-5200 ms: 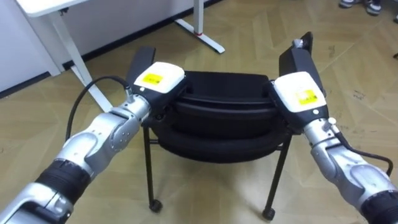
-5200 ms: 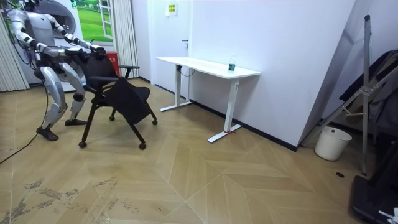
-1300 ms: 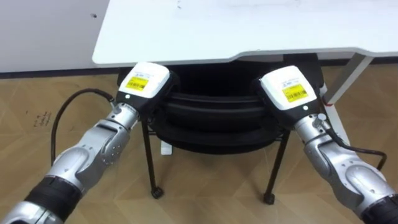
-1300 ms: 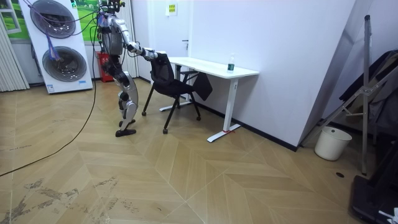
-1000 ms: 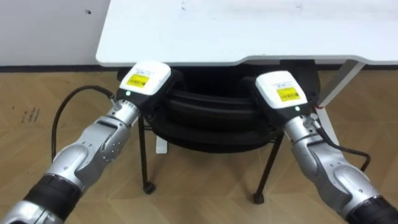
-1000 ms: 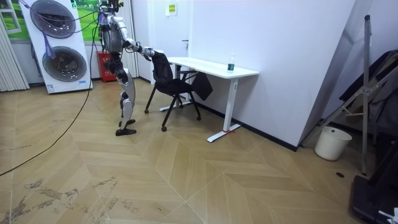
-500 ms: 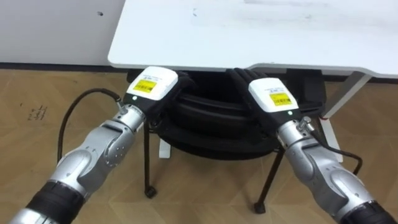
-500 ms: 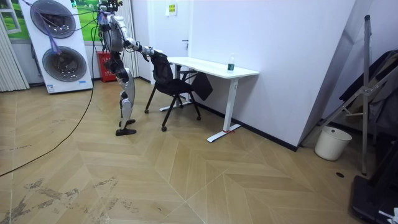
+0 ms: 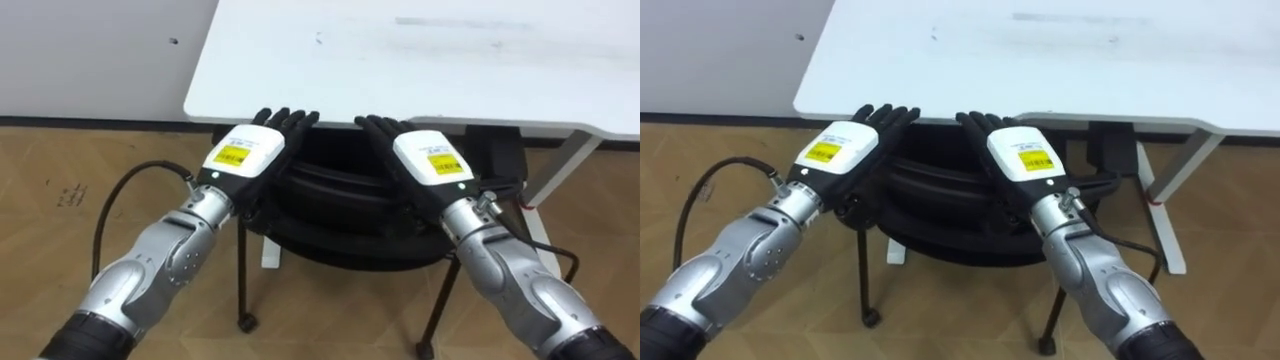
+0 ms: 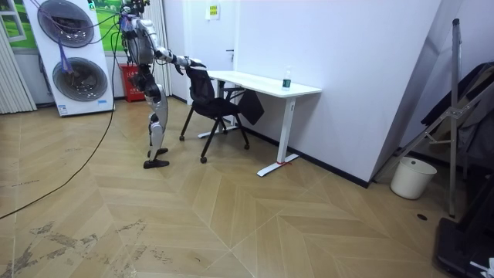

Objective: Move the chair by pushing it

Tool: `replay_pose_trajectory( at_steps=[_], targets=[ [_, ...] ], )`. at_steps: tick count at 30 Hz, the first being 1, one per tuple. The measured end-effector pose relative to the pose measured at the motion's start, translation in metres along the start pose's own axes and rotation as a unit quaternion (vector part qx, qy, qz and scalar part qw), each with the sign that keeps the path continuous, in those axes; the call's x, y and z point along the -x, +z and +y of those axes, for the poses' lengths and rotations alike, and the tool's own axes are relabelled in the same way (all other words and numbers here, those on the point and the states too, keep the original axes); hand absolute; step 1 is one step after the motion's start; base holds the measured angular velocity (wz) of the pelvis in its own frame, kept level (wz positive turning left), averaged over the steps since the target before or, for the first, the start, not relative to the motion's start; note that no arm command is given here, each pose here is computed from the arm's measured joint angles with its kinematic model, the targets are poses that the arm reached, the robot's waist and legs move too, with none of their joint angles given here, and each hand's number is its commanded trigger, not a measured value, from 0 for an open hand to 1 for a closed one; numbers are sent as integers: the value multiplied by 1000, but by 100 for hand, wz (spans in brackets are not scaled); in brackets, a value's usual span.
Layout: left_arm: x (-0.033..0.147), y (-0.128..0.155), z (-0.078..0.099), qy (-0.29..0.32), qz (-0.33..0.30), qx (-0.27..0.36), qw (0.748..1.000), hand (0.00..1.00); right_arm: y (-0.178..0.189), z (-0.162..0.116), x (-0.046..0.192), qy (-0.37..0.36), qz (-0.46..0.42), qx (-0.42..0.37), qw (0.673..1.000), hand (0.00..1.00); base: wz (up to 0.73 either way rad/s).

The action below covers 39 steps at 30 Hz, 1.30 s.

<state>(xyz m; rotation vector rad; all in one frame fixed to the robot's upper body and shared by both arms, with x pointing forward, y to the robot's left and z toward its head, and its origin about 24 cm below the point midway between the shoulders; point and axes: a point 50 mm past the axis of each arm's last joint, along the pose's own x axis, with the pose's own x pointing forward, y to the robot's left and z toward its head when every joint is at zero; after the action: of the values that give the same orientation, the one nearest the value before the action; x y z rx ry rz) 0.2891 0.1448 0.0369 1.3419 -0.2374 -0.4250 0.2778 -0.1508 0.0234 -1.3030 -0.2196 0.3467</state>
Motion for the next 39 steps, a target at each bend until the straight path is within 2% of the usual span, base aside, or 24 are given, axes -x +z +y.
replay_pose_trajectory(
  at_steps=[3, 6, 9, 12, 13, 14, 16, 17, 20, 25, 28, 30, 34, 35, 36, 38, 39],
  targets=[
    [1, -7, 10, 26, 12, -1, 1000, 0, 0, -5, 1, -11, -8, -2, 1000, 0, 0],
    [4, -17, 29, 62, 25, -14, 998, 0, -1, -14, 2, -18, -24, 9, 1000, 0, 2],
    [8, -20, 45, 90, 19, -33, 995, 0, -6, -28, 10, -23, -49, 60, 997, 0, 1],
    [13, -21, 70, 142, 9, -56, 988, 0, -15, -56, 20, -45, -72, 116, 990, 0, -2],
    [19, -25, 89, 188, 11, -73, 979, 0, -18, -73, 25, -80, -70, 128, 986, 0, -6],
    [23, -29, 100, 215, 16, -82, 973, 0, -19, -86, 27, -109, -66, 133, 983, 0, -6],
    [37, -42, 131, 313, 40, -108, 943, 0, -30, -136, 36, -248, -34, 145, 957, 0, -14],
    [44, -49, 141, 342, 52, -122, 930, 0, -39, -154, 42, -301, -9, 146, 942, 0, -18],
    [60, -62, 159, 399, 83, -139, 903, 0, -60, -183, 65, -392, 50, 148, 907, 0, -4],
    [82, -74, 174, 455, 117, -152, 869, 0, -78, -197, 94, -446, 93, 145, 878, 0, -1],
    [101, -77, 190, 515, 128, -166, 831, 0, -87, -212, 117, -511, 119, 148, 838, 0, -1],
    [116, -82, 194, 547, 142, -170, 807, 0, -92, -219, 130, -552, 130, 133, 813, 0, -2],
    [163, -101, 180, 566, 207, -186, 776, 0, -106, -221, 169, -621, 174, 105, 757, 0, -8],
    [177, -106, 175, 570, 228, -173, 770, 0, -110, -222, 183, -642, 191, 91, 737, 0, 0],
    [183, -108, 173, 574, 237, -165, 766, 0, -112, -222, 188, -651, 198, 84, 728, 0, 0],
    [211, -117, 160, 586, 288, -139, 745, 0, -119, -222, 215, -682, 232, 66, 690, 0, -4],
    [219, -119, 155, 589, 303, -131, 738, 0, -121, -220, 222, -688, 241, 62, 682, 0, -4]
  ],
)
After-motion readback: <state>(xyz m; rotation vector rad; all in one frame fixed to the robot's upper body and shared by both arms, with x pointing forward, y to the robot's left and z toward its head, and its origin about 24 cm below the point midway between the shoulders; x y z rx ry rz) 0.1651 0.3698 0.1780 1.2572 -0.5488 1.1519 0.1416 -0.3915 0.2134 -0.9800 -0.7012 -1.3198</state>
